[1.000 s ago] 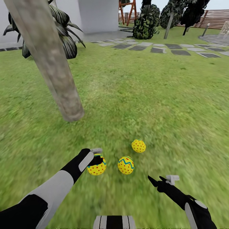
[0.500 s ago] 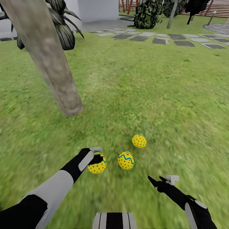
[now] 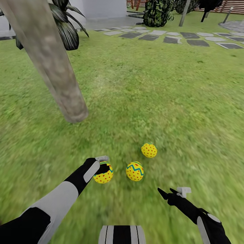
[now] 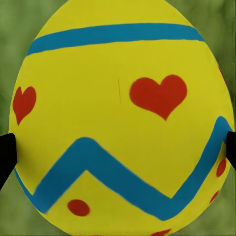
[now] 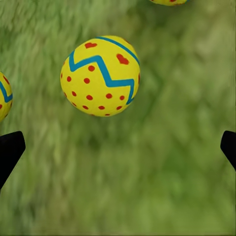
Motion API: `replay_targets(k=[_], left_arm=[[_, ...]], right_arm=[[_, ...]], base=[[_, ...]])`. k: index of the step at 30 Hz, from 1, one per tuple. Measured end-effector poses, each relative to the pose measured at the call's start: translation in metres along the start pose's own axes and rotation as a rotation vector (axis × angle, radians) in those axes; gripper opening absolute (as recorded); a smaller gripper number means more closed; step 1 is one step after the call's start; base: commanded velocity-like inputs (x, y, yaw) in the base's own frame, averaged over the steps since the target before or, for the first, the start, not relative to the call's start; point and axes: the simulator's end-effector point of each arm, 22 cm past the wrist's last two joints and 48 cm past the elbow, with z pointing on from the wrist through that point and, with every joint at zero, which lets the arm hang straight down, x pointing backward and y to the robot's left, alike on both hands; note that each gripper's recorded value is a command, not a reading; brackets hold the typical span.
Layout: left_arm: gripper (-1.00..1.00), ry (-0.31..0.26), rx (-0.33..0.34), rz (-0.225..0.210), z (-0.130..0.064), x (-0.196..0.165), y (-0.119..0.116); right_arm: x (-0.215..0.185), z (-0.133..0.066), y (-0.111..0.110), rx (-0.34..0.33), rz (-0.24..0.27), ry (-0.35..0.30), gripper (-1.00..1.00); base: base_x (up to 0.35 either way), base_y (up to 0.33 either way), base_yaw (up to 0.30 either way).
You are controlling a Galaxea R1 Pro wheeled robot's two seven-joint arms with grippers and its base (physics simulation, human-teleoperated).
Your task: Take the three Easter eggs out of the wicker basket on the lawn in the garden, then place them on the lawn next to a single tree (choose any tree) so that all three eggs are next to the same tree and none are left in the basket.
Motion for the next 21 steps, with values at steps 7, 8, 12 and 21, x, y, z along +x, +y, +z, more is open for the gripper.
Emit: replay_targets(k=[7, 8, 12, 21], left_arm=[[-1.0, 0.003, -0.002, -0.001, 0.003, 0.002, 0.001], [-1.0, 0.007, -0.003, -0.001, 0.005, 0.004, 0.001], [-1.0, 0.014, -0.003, -0.002, 0.009, 0.006, 0.002], [-1.0, 0.026, -0.005, -0.003, 0.015, 0.011, 0.003]], right_arm=[[0.002, 0.001, -0.001, 0.001, 0.002, 0.004, 1.0], [0.004, 0.001, -0.002, 0.002, 0.004, 0.007, 1.0], [0.008, 0.003, -0.004, 0.005, 0.007, 0.014, 1.0], [0.013, 0.004, -0.006, 0.008, 0.012, 0.025, 1.0]], base=[[0.041, 0.005, 0.0], [0.004, 0.001, 0.0], [0.001, 0.0, 0.0], [0.0, 0.0, 0.0]])
